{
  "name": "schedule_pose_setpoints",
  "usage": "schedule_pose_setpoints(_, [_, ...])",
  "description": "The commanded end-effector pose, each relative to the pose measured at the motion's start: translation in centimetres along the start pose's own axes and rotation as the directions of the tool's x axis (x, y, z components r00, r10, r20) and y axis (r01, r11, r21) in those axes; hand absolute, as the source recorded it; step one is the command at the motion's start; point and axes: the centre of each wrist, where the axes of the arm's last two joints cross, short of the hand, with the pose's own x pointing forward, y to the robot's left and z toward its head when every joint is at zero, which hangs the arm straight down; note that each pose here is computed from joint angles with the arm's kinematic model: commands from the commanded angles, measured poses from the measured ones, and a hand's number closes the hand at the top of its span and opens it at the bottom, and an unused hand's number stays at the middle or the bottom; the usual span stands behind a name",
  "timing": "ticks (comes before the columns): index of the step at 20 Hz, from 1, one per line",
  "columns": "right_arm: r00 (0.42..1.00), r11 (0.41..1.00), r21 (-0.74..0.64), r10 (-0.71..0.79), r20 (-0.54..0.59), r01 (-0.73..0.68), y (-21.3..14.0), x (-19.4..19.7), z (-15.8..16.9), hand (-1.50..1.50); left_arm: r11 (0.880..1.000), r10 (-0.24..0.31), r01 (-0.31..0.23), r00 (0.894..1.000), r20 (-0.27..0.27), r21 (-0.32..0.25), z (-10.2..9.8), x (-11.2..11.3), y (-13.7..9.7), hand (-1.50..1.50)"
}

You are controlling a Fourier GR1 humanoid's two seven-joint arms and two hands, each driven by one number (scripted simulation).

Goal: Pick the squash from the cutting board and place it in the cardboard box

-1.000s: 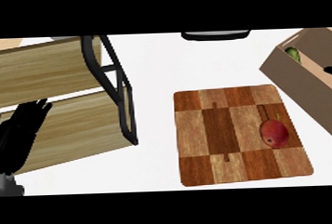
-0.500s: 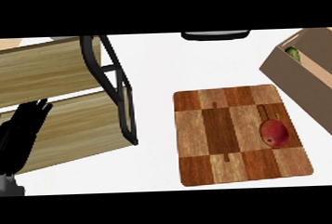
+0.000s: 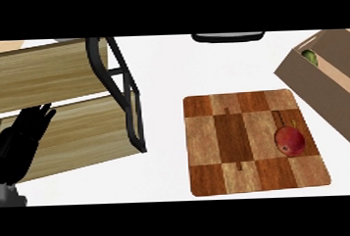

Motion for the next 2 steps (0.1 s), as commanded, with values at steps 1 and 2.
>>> schedule_pose_setpoints(1, [1.0, 1.0, 0.028, 0.008, 0.012, -0.009, -3.2, 1.4, 0.1, -1.5, 1.0, 0.002, -0.002, 1.0, 0.004, 0.006, -0.5, -0.2, -0.2, 0.0])
schedule_pose_setpoints(2, [1.0, 1.0, 0.012, 0.013, -0.007, -0.013, -2.3, -0.1, 0.2, -1.5, 1.0, -0.006, 0.006, 1.0, -0.007, 0.0, -0.2, -1.5, 0.2, 0.0])
